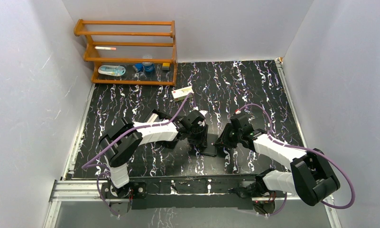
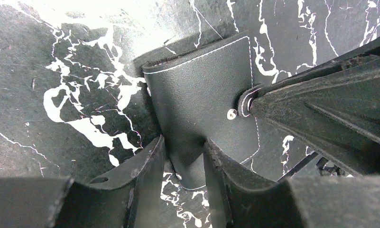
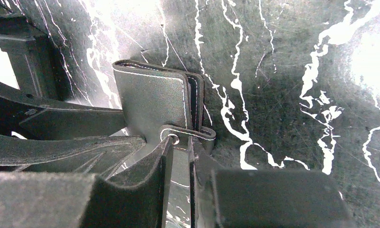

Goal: Put the credit cards into the card holder
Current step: Close the card holder at the center of the board.

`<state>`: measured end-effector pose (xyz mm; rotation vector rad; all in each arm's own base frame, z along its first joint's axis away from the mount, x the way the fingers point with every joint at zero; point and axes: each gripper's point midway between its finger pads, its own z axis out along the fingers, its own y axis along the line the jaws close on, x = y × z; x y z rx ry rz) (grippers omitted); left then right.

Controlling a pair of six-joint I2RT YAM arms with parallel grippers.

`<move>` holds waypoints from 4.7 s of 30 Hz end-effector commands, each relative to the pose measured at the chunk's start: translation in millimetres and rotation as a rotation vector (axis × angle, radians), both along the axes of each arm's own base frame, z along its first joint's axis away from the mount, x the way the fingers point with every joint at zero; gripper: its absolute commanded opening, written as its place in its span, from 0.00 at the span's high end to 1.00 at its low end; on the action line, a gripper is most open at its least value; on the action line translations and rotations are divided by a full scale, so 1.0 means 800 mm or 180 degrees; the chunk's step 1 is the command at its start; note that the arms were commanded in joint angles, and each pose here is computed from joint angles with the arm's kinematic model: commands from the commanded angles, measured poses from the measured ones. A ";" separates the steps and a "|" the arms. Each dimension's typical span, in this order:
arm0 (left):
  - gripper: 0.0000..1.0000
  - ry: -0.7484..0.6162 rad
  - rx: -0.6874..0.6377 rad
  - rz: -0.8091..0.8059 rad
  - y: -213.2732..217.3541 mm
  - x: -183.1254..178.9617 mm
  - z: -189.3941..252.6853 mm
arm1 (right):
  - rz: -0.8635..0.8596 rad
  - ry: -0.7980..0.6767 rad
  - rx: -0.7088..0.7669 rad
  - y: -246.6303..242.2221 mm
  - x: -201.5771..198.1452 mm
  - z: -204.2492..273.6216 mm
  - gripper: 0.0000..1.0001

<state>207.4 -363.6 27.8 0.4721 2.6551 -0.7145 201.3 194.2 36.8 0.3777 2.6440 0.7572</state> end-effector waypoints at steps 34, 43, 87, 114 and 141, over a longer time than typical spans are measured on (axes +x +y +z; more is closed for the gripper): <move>0.68 0.0066 -0.0051 -0.0010 -0.002 -0.004 -0.002 | 0.0392 -0.0128 0.0129 0.025 0.007 0.015 0.75; 0.67 0.0009 -0.0038 0.0023 0.002 -0.001 0.007 | 0.0401 -0.0255 0.0170 0.029 0.012 0.056 0.76; 0.67 0.0213 -0.0122 0.0078 0.006 0.012 0.000 | 0.0188 0.0002 -0.0121 0.014 0.013 0.009 0.74; 0.68 0.0229 -0.0095 0.0115 0.010 0.011 -0.002 | 0.0112 -0.0065 -0.0143 0.010 0.016 0.024 0.75; 0.69 0.0214 -0.0134 0.0114 0.006 0.011 0.005 | 0.0097 0.0086 0.0085 0.024 0.006 0.003 0.77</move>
